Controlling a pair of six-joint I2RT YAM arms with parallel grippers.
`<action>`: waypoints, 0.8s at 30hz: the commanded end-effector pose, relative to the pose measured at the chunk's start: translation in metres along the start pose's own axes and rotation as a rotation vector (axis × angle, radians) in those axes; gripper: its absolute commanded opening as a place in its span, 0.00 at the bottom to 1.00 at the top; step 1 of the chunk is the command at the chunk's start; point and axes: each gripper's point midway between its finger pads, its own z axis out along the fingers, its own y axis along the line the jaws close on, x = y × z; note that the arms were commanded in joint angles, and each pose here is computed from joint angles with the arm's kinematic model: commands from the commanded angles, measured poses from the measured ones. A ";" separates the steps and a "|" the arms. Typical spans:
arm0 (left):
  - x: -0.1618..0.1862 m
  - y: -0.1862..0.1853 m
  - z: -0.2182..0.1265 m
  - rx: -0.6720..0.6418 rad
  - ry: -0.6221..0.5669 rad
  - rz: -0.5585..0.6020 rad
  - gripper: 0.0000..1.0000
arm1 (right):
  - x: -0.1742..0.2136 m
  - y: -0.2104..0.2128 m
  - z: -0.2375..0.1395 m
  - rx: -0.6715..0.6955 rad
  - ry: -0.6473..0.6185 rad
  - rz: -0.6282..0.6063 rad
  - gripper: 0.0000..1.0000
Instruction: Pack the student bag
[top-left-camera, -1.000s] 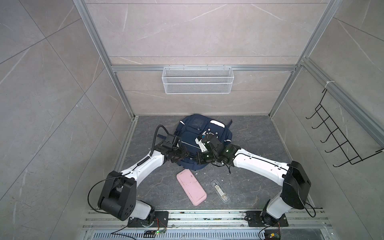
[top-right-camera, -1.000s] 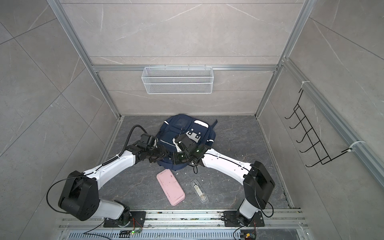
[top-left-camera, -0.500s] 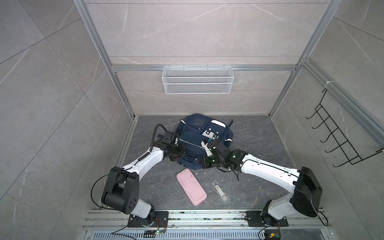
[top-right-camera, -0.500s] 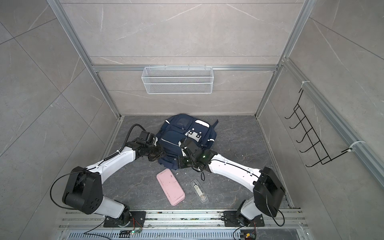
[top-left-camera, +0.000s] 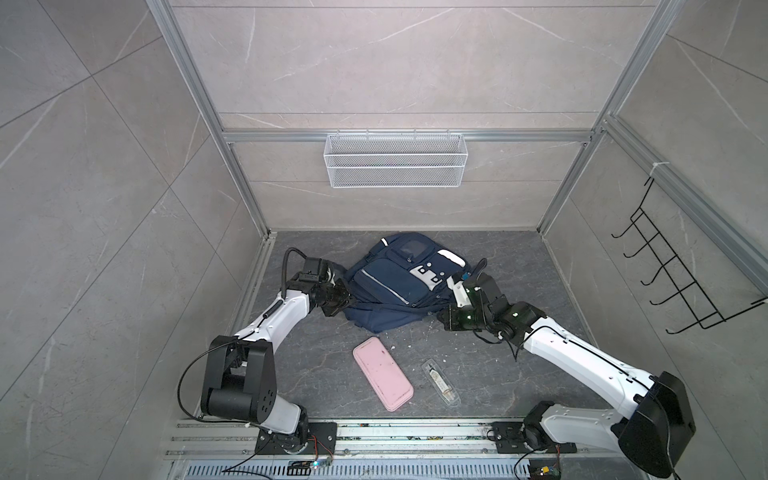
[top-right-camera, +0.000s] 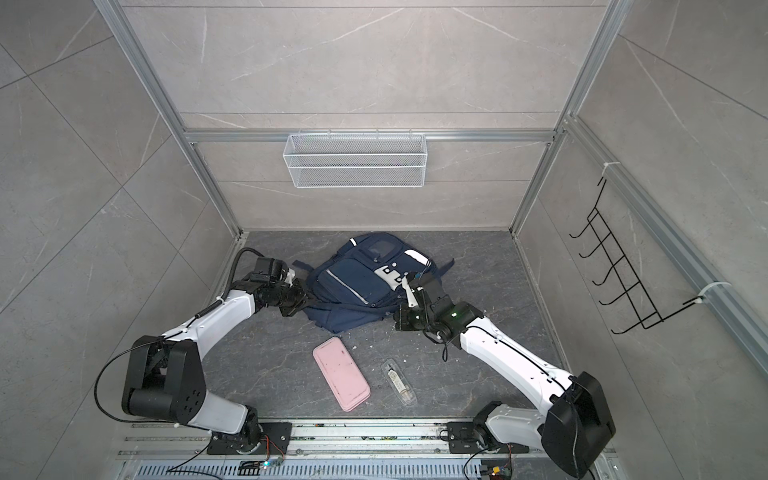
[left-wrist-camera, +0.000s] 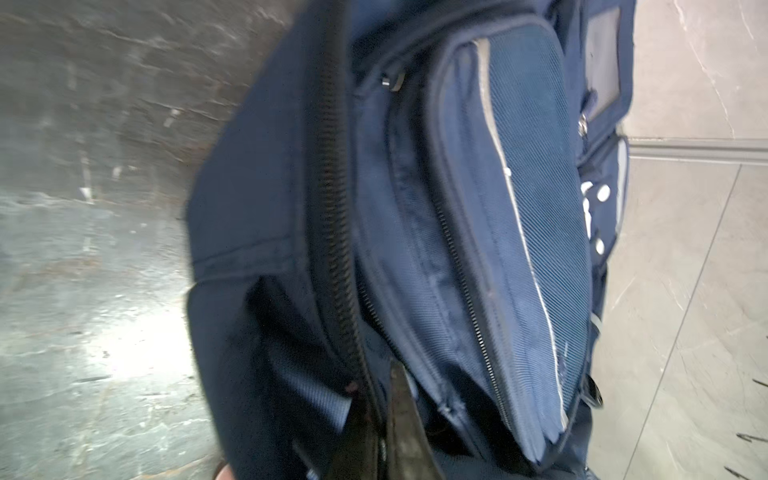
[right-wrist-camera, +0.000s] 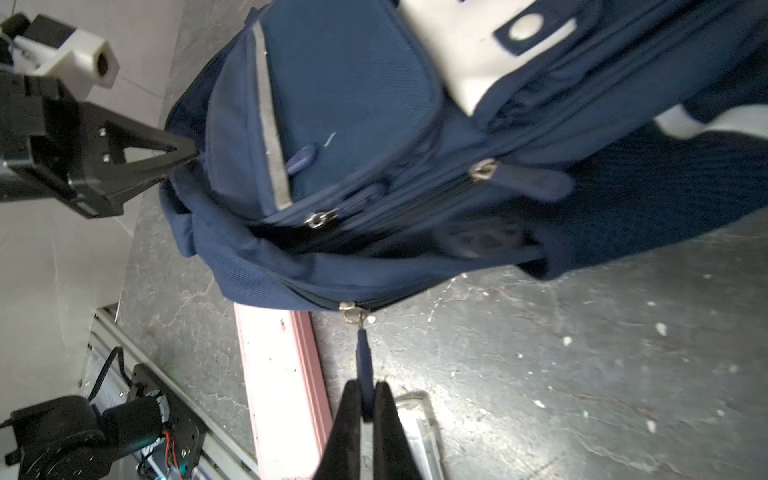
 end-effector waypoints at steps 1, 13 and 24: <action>-0.051 0.020 -0.026 -0.096 -0.231 0.000 0.00 | 0.005 -0.060 -0.007 0.195 0.019 0.062 0.00; -0.044 0.029 -0.036 -0.085 -0.249 -0.018 0.00 | -0.011 -0.123 0.033 0.303 0.022 0.233 0.00; -0.023 0.026 -0.008 -0.053 -0.174 -0.011 0.00 | -0.005 -0.087 0.046 0.147 0.048 0.217 0.00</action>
